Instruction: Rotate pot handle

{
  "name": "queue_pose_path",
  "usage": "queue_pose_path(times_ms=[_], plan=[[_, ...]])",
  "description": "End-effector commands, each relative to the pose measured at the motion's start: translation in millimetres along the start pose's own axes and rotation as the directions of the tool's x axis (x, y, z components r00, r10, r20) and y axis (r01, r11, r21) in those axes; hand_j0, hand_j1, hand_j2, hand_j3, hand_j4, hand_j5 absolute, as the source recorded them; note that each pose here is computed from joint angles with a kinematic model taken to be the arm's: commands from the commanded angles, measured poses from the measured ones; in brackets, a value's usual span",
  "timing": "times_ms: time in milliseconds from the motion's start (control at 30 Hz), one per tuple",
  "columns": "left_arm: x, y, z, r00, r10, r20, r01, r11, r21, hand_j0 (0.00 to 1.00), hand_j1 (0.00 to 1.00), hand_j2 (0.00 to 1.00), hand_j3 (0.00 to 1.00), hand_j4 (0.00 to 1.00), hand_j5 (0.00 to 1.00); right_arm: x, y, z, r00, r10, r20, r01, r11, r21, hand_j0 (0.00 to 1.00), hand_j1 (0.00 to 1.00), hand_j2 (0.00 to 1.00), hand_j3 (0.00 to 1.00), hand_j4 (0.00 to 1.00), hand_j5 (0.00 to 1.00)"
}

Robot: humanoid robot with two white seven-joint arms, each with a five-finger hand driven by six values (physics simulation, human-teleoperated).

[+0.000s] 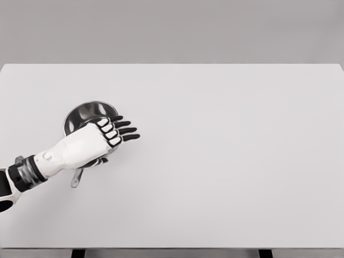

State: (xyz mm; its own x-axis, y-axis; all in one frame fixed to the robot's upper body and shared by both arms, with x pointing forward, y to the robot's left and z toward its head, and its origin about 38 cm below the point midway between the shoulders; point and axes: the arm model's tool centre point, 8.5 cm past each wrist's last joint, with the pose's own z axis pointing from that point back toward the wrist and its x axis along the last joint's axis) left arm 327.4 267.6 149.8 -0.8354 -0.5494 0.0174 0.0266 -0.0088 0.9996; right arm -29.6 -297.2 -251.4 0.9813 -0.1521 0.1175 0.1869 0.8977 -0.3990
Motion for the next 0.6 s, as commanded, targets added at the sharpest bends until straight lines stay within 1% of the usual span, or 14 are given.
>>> queue_pose_path(times_ms=[0,233,267,333,400,567], plan=[[-3,2.5,3,1.0,-0.001,-0.008,0.001,1.0,0.002,1.0,1.0,1.0,1.0,1.0,1.0,-0.9,-0.2,0,1.0,-0.001,-0.001,0.001,1.0,0.0,1.0,1.0,1.0,1.0,1.0,1.0],[-7,3.9,9,1.0,-0.008,-0.025,0.008,1.0,-0.003,1.0,1.0,1.0,1.0,1.0,1.0,-1.0,-0.2,0,1.0,-0.002,-0.001,0.002,1.0,-0.001,1.0,1.0,1.0,1.0,1.0,1.0],[-10,6.8,11,0.999,-0.016,-0.035,0.016,1.0,0.002,1.0,1.0,1.0,1.0,1.0,1.0,0.0,0.0,0,1.0,-0.001,0.0,0.001,1.0,0.0,1.0,1.0,1.0,1.0,1.0,1.0],[-10,5.6,16,0.999,-0.015,-0.039,0.014,1.0,-0.01,1.0,1.0,1.0,1.0,1.0,1.0,0.0,0.0,0,1.0,-0.003,0.0,0.003,1.0,0.0,1.0,1.0,1.0,1.0,1.0,1.0],[-15,8.9,21,0.998,-0.022,-0.059,0.022,1.0,-0.005,1.0,1.0,1.0,1.0,1.0,1.0,-1.1,-0.4,0,1.0,0.0,-0.002,0.0,1.0,-0.002,1.0,1.0,1.0,1.0,1.0,1.0],[-17,11.0,24,0.998,-0.031,-0.064,0.03,0.999,-0.012,1.0,1.0,1.0,1.0,1.0,1.0,-0.9,-0.2,0,1.0,-0.001,-0.001,0.001,1.0,0.0,1.0,1.0,1.0,1.0,1.0,1.0]])
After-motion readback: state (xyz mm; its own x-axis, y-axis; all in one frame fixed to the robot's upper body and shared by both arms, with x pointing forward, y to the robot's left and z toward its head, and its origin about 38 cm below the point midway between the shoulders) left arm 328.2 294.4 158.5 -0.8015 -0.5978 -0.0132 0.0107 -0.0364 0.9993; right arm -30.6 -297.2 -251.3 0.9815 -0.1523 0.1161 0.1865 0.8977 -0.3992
